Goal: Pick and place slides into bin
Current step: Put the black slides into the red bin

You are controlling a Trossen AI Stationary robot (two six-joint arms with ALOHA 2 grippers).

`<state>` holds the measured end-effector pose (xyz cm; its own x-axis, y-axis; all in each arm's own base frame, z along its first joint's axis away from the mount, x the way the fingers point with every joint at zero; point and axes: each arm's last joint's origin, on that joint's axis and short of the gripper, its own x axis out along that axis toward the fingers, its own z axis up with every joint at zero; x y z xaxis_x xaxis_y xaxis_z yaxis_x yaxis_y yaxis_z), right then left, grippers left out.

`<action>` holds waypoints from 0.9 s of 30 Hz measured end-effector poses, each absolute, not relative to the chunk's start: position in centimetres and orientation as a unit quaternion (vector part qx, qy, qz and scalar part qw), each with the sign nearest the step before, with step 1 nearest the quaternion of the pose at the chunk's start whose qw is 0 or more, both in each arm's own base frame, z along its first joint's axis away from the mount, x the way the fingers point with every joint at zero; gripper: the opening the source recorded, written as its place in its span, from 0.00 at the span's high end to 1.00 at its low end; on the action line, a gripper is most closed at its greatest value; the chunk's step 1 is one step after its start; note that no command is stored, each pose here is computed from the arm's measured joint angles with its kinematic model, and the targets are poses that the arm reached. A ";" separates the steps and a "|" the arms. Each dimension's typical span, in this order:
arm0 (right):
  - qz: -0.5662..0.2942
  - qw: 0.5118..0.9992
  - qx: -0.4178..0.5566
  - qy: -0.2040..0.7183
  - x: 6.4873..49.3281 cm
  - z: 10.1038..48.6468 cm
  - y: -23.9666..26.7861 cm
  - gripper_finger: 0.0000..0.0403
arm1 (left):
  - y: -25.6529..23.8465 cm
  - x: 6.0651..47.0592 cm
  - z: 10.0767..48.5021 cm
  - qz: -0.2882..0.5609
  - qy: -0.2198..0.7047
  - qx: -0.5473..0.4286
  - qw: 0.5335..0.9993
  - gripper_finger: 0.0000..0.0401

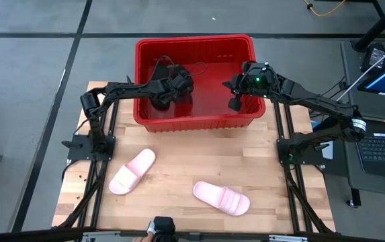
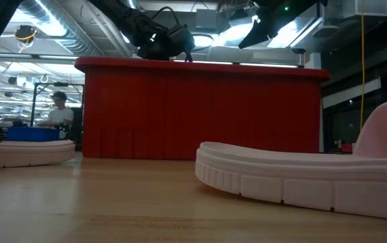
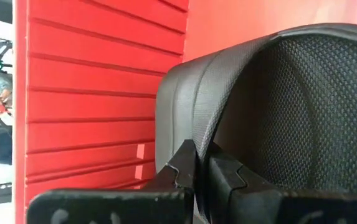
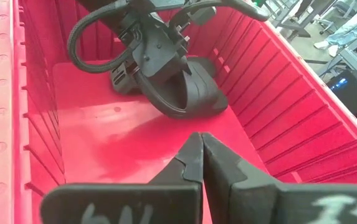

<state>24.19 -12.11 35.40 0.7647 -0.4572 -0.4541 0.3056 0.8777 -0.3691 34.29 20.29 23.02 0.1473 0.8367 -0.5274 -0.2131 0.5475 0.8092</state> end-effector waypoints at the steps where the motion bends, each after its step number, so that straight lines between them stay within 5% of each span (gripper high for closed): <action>1: -0.205 0.929 -0.138 0.275 24.2 35.4 -12.1 0.99 | 20.3 34.3 23.0 0.372 0.535 0.293 0.699 0.98; 27: -0.207 0.930 -0.129 0.275 24.2 35.4 -12.1 0.99 | 21.5 33.2 22.7 0.356 0.555 0.277 0.699 0.98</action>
